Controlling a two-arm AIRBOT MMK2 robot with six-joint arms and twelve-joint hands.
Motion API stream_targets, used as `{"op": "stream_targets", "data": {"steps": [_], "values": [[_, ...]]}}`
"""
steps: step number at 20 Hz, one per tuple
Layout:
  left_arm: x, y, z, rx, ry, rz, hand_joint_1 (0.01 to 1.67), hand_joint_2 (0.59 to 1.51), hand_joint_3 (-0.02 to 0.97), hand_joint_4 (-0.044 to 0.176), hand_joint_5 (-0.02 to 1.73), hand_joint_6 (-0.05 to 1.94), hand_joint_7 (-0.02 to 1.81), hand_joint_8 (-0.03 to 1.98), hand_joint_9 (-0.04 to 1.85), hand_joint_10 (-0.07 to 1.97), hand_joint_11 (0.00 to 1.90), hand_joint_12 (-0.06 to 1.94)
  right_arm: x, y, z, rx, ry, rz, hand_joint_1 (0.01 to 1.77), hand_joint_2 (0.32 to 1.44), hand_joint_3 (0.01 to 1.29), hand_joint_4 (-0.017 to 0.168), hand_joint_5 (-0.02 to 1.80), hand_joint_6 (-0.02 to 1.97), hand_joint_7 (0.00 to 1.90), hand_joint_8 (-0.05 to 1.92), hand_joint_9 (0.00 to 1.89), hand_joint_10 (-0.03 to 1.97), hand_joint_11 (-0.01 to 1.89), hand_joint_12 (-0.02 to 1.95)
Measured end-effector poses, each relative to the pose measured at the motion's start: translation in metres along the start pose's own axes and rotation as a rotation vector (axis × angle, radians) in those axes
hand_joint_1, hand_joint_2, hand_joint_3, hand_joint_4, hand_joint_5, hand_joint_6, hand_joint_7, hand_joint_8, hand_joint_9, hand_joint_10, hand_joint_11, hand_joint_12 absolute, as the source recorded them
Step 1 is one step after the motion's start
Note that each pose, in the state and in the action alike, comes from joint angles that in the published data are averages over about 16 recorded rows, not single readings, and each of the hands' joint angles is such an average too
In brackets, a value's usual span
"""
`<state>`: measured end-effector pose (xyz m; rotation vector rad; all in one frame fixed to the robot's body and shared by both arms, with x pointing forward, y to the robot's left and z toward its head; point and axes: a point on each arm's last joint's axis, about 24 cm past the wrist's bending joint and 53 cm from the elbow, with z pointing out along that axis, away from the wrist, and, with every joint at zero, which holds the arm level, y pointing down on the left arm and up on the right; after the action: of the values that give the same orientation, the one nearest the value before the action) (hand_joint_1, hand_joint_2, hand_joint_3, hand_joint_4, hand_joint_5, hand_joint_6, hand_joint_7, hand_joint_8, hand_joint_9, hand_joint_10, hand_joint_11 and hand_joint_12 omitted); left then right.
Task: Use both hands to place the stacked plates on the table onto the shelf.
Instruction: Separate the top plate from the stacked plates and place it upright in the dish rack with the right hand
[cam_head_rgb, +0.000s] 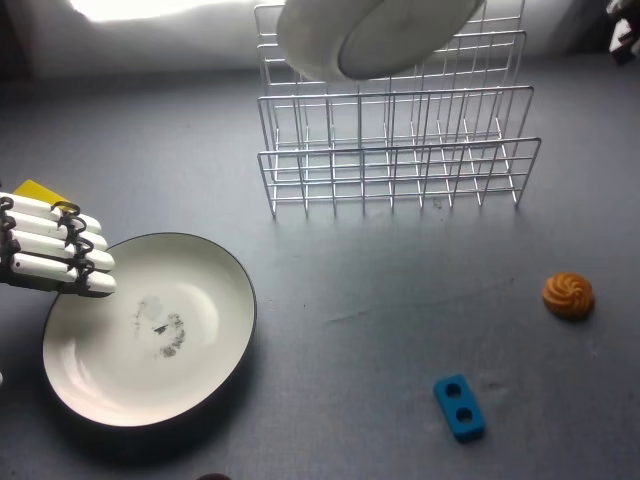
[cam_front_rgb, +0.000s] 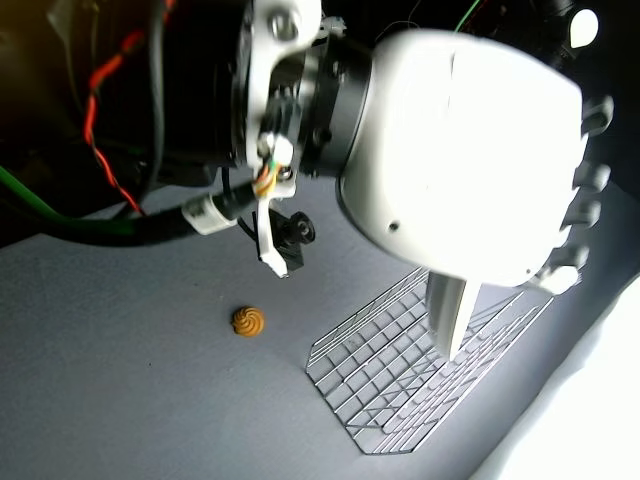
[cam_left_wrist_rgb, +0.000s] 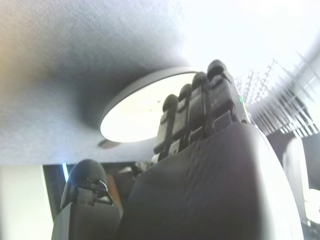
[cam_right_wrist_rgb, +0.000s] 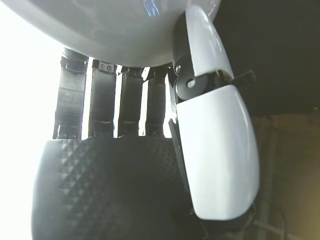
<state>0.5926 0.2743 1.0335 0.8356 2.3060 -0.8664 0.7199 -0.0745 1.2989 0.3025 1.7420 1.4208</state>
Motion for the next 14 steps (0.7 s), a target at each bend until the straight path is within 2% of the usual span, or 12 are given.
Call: {"op": "stream_targets", "data": {"steps": [7, 14], "values": [[-0.001, 0.001, 0.000, -0.003, -0.003, 0.001, 0.01, 1.141, 0.020, -0.001, 0.06, 0.00, 0.04, 0.00, 0.02, 0.01, 0.02, 0.02, -0.006, -0.027, 0.002, 0.073, -0.037, 0.097, 1.20, 1.10, 0.01, -0.009, 0.81, 1.00, 0.89, 1.27, 0.83, 1.11, 0.59, 1.48], [-0.004, 0.002, -0.001, -0.006, -0.011, 0.003, 0.01, 1.141, 0.020, 0.000, 0.06, 0.00, 0.04, 0.00, 0.03, 0.01, 0.02, 0.03, -0.011, -0.046, 0.004, 0.118, -0.067, 0.181, 1.20, 1.11, 0.01, -0.009, 0.81, 1.00, 0.90, 1.27, 0.83, 1.09, 0.59, 1.49]]}}
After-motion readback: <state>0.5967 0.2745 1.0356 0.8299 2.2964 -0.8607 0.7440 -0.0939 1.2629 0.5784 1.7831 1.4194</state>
